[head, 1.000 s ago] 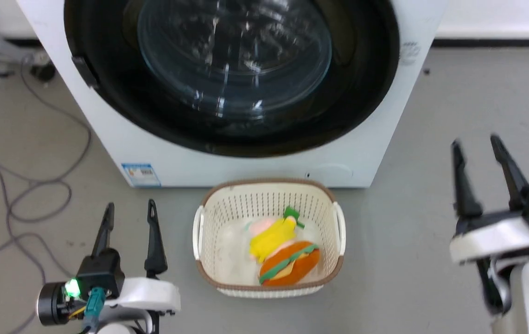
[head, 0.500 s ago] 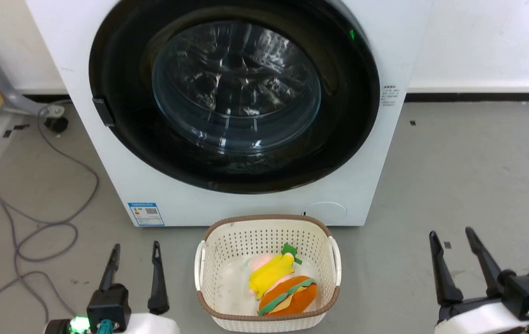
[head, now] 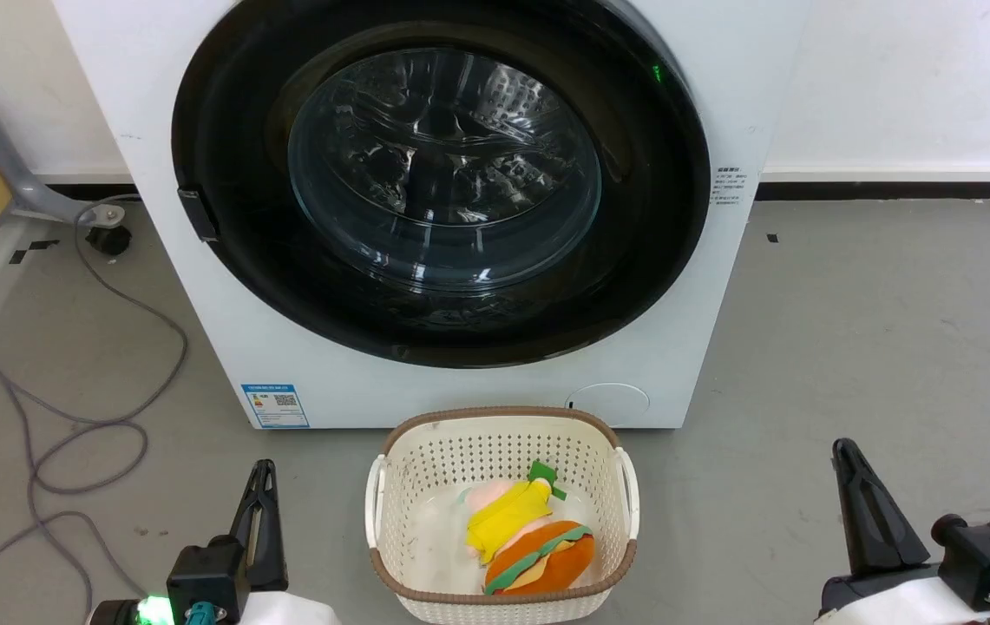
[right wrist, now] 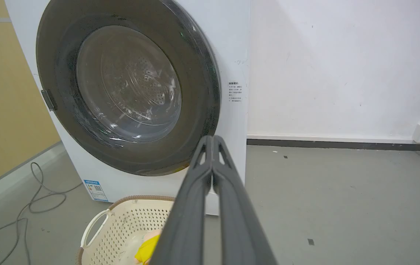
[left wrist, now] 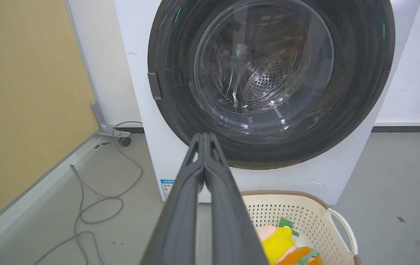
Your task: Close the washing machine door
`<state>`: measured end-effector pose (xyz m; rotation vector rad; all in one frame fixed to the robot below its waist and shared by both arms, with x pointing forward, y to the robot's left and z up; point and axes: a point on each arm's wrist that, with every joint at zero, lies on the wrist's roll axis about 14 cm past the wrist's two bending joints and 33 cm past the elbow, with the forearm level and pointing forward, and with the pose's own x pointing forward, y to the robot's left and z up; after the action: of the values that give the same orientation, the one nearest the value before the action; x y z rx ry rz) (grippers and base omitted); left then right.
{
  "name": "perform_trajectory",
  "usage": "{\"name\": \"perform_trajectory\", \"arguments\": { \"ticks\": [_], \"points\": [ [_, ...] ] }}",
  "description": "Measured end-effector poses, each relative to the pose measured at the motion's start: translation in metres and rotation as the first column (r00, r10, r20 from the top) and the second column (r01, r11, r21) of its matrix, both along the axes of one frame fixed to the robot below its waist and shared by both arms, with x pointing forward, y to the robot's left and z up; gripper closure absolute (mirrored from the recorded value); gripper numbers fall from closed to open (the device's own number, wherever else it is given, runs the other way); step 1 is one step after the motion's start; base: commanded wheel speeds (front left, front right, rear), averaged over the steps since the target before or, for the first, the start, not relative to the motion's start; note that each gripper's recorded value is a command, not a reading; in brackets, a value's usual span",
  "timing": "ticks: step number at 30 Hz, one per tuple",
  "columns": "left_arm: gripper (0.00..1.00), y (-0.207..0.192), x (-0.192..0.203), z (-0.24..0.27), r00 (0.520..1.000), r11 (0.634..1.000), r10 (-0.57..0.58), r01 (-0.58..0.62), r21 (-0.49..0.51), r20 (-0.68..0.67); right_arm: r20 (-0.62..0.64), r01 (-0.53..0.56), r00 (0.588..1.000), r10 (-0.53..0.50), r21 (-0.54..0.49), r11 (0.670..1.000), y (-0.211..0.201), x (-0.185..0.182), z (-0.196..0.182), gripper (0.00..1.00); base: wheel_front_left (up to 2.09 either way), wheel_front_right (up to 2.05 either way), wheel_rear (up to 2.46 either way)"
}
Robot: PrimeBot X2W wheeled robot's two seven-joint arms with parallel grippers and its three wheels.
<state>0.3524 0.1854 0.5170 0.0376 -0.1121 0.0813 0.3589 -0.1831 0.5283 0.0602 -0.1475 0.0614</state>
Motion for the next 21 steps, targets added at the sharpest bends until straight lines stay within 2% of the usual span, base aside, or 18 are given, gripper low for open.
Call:
{"name": "perform_trajectory", "arguments": {
  "ticks": [21],
  "points": [
    [1.0, -0.0013, 0.0024, -0.0012, 1.0, 1.0, -0.013, 0.013, -0.005, -0.028, -0.035, -0.01, 0.999, 0.009, -0.012, 1.0, 0.0028, 0.0016, -0.0034, 1.0, 0.0, 0.0, 0.0]
  ]
}}
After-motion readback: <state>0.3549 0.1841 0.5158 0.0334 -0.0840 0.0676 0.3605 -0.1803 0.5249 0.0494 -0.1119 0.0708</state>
